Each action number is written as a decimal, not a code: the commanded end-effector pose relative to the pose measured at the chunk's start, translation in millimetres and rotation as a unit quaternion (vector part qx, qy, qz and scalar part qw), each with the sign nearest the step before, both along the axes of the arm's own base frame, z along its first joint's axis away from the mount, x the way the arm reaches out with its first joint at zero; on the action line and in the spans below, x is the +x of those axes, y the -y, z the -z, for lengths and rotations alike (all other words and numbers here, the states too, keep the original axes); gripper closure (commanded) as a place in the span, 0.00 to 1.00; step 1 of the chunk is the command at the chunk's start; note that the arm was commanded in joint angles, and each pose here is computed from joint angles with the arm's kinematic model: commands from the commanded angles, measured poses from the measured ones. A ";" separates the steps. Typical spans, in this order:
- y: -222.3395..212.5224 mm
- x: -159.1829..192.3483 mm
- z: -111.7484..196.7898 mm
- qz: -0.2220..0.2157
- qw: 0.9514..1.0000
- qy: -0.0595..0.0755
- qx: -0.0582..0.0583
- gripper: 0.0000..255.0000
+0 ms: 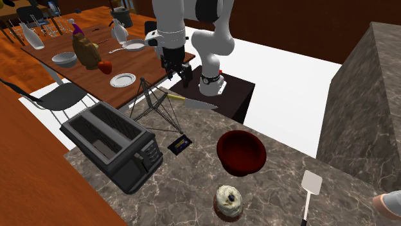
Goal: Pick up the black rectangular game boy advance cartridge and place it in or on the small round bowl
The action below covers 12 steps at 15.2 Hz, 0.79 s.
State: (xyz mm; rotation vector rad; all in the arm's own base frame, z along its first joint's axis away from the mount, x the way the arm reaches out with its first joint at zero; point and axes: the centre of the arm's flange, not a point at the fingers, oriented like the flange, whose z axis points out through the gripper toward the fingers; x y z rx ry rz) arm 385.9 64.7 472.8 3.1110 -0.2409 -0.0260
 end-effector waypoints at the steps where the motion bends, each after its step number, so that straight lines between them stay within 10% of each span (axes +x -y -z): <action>1: -14.0 14.8 18.3 0.003 1.000 -0.003 -0.001 0.00; 12: -89.1 97.2 118.2 0.018 1.000 -0.024 -0.007 0.00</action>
